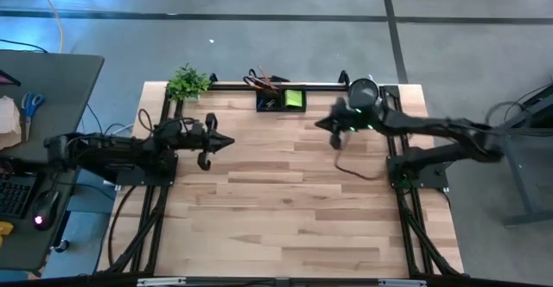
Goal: Pick and place office supplies into organizer
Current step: Return to Home Position
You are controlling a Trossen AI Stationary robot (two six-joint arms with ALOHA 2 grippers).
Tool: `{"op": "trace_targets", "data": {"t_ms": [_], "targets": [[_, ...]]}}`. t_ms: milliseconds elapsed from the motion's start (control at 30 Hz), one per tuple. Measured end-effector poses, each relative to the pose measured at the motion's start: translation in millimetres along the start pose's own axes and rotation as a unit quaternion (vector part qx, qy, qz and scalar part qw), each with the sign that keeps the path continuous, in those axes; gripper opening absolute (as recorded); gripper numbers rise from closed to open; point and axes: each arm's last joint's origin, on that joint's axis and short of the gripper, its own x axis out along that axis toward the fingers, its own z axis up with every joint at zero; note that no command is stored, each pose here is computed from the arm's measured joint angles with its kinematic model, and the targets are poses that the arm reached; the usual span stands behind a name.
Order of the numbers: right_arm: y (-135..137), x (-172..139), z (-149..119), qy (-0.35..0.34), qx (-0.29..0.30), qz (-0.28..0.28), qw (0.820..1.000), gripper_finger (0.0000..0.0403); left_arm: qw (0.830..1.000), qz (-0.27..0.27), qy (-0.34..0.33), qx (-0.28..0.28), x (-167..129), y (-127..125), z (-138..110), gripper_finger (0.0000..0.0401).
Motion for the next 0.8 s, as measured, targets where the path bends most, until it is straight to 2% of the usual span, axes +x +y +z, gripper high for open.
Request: {"op": "trace_targets", "data": {"t_ms": [167,233,333,433,533,800], "targets": [[9,-31,-50,-0.079,0.026,-0.019,0.996,0.0003,1.0,0.013,-0.004,-0.016,-9,4,0,0.0001],[11,-40,-67,-0.115,0.04,-0.027,0.992,0.0001,1.0,-0.004,-0.012,-0.013,-12,5,3,0.0001],[13,-51,-88,-0.163,0.059,-0.035,0.984,0.0001,0.999,-0.027,-0.021,-0.009,-15,5,8,0.0],[16,-59,-106,-0.192,0.086,-0.05,0.976,0.0001,0.999,-0.017,-0.038,-0.011,-19,8,13,0.0],[17,-64,-114,-0.177,0.102,-0.071,0.976,0.0001,0.999,-0.005,-0.04,-0.026,-24,11,16,0.0],[27,-75,-114,-0.194,0.076,-0.056,0.976,0.0,0.998,0.027,-0.003,-0.049,-36,14,11,0.0]]}}
